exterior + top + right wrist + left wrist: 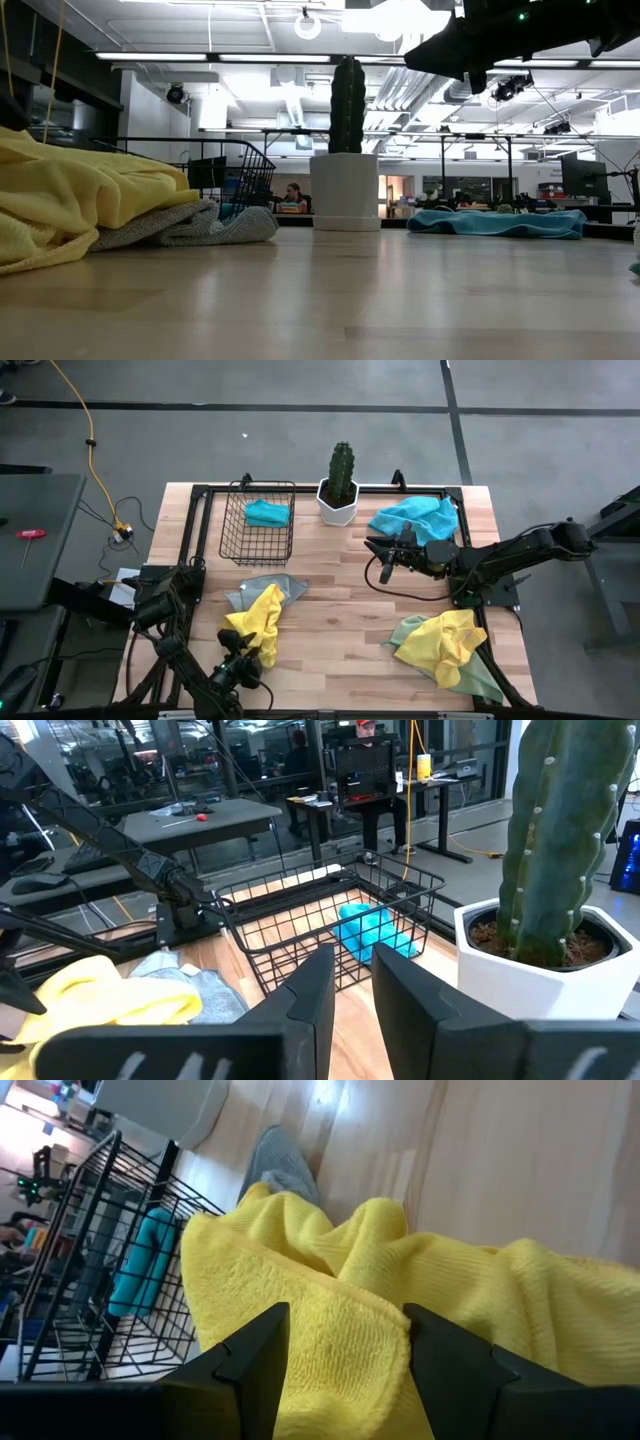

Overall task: Fold microfiber towels
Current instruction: Fold the left yellow microfiber towel on the table

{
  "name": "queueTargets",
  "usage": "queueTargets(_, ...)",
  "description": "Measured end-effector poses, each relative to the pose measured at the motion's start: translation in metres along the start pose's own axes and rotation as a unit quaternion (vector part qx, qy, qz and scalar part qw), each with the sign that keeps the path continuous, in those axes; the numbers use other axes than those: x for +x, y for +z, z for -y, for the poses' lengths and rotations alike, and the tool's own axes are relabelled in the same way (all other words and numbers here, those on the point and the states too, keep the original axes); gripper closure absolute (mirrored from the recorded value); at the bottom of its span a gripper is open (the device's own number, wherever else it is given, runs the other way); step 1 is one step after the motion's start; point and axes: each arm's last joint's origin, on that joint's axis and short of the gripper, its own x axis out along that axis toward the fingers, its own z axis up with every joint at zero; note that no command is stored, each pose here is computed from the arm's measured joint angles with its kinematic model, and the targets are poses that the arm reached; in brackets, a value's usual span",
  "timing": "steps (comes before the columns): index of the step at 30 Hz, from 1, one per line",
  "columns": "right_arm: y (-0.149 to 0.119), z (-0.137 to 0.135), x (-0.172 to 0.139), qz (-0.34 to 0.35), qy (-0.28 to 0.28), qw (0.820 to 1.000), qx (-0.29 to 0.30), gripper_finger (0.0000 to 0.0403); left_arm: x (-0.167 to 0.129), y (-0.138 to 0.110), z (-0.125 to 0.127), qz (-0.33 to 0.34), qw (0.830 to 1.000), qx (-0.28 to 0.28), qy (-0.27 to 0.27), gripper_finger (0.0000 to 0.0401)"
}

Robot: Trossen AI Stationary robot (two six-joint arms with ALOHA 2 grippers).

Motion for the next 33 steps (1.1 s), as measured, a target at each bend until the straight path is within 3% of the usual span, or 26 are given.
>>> queueTargets(9, 0.000, 0.000, 0.000, 0.000, -0.001, 1.000, 0.000, 0.0343, 0.001, 0.001, -0.001, 0.006, 1.000, -0.007, 0.005, 0.0234)
queueTargets(14, 0.000, 0.000, 0.000, 0.001, -0.003, 1.000, 0.000, 0.0343, 0.000, 0.000, -0.001, 0.003, 1.000, -0.013, 0.004, 0.0283)
queueTargets(21, 0.000, 0.000, 0.000, 0.001, -0.003, 1.000, 0.000, 0.0343, -0.004, 0.005, -0.003, 0.003, 1.000, 0.007, 0.005, 0.0385)
queueTargets(24, 0.000, 0.000, 0.000, 0.001, -0.003, 1.000, 0.000, 0.0343, -0.014, 0.016, -0.008, 0.015, 1.000, 0.026, -0.006, 0.0394)
queueTargets(33, 0.001, -0.001, 0.000, 0.001, 0.014, 1.000, -0.001, 0.0343, -0.040, 0.068, -0.072, 0.098, 0.992, 0.066, -0.038, 0.0400)
